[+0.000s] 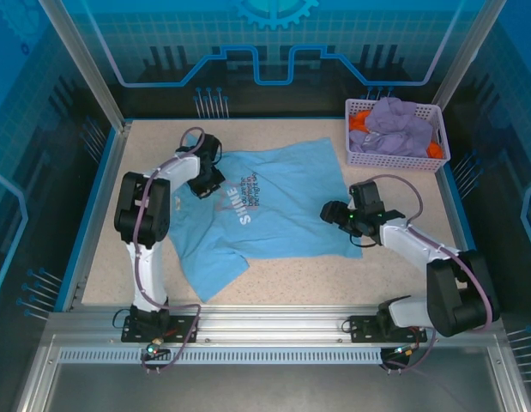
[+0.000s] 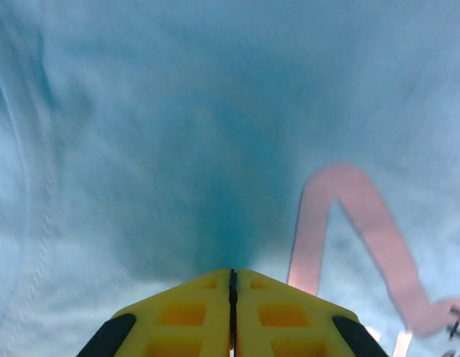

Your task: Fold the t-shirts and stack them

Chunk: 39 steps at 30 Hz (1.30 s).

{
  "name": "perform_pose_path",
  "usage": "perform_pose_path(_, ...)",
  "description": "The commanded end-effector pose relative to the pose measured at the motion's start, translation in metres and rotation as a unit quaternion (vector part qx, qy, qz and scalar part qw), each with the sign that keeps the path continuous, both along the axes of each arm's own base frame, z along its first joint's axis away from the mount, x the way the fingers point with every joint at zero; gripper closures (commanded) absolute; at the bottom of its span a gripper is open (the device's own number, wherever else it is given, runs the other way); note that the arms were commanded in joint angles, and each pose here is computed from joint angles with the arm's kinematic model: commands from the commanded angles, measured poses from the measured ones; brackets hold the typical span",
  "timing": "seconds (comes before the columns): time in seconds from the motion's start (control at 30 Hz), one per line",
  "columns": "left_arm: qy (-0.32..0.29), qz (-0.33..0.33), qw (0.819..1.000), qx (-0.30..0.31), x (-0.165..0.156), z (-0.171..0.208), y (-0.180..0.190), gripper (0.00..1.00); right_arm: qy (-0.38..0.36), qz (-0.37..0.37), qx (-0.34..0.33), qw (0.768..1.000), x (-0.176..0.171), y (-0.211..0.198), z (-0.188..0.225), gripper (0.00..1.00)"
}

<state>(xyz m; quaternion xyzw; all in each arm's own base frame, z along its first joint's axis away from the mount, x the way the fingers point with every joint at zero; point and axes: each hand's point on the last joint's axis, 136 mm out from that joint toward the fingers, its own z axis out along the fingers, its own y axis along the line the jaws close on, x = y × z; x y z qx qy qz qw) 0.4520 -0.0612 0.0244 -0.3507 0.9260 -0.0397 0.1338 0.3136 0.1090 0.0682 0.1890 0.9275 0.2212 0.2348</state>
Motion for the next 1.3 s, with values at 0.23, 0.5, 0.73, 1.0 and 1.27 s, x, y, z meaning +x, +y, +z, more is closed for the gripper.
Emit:
perform_pose_path(0.23,0.074,0.036,0.995,0.063,-0.017,-0.016,0.079,0.86,0.049,-0.06,0.032,0.997,-0.005,-0.022,-0.024,0.27)
perform_pose_path(0.5,0.082,0.022,0.994,0.066,0.015,-0.016,0.097,0.84,0.03,-0.07,0.022,0.997,-0.006,-0.028,-0.016,0.26)
perform_pose_path(0.73,0.091,0.0,0.993,0.073,0.055,-0.017,0.1,0.82,0.019,-0.065,0.021,0.997,-0.005,-0.028,-0.011,0.25)
perform_pose_path(1.0,0.025,0.002,0.998,0.056,0.067,0.054,0.093,0.52,0.033,-0.054,0.015,0.998,-0.019,-0.028,0.005,0.25)
perform_pose_path(1.27,-0.109,-0.011,0.994,0.006,-0.04,0.162,0.039,0.39,0.138,0.066,-0.045,0.987,-0.082,0.005,0.005,0.33)
